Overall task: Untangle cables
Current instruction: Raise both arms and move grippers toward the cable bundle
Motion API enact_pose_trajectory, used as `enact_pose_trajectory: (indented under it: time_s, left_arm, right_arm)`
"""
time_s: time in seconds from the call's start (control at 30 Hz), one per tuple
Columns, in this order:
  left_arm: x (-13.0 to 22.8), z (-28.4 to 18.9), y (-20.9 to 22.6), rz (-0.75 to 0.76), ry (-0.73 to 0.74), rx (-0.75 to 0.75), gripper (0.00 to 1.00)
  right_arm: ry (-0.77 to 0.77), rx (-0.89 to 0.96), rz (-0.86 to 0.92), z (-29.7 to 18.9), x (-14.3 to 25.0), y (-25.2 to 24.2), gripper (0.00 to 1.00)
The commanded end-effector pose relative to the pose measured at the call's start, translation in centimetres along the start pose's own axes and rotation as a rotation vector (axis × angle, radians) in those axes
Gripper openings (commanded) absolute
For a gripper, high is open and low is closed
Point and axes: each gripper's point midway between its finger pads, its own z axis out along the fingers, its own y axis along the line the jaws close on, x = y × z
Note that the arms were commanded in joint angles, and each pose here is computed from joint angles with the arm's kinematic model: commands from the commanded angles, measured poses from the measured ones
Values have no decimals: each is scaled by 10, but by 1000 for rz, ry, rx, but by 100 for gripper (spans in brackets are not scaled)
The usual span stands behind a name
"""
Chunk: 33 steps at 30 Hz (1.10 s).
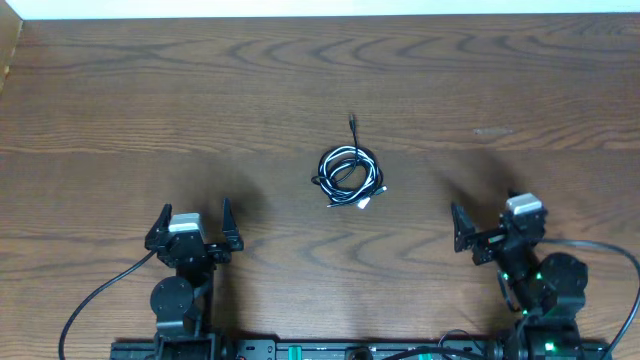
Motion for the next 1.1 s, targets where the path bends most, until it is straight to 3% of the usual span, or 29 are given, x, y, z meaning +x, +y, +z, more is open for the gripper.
enact_pose_trajectory:
  time_s: [0.0, 0.43, 0.73, 1.07]
  left_arm:
    - [-1, -1, 3, 6, 19, -17, 100]
    - [-43, 1, 1, -5, 139, -9, 100]
    - [-78, 25, -18, -15, 331, 87, 100]
    - [-110, 64, -33, -5, 615, 119, 100]
  right_arm:
    - [1, -39, 10, 3, -22, 7, 99]
    - [31, -109, 21, 25, -78, 13, 99]
    - [96, -184, 48, 51, -105, 19, 99]
    - [276, -194, 124, 83, -117, 11, 99]
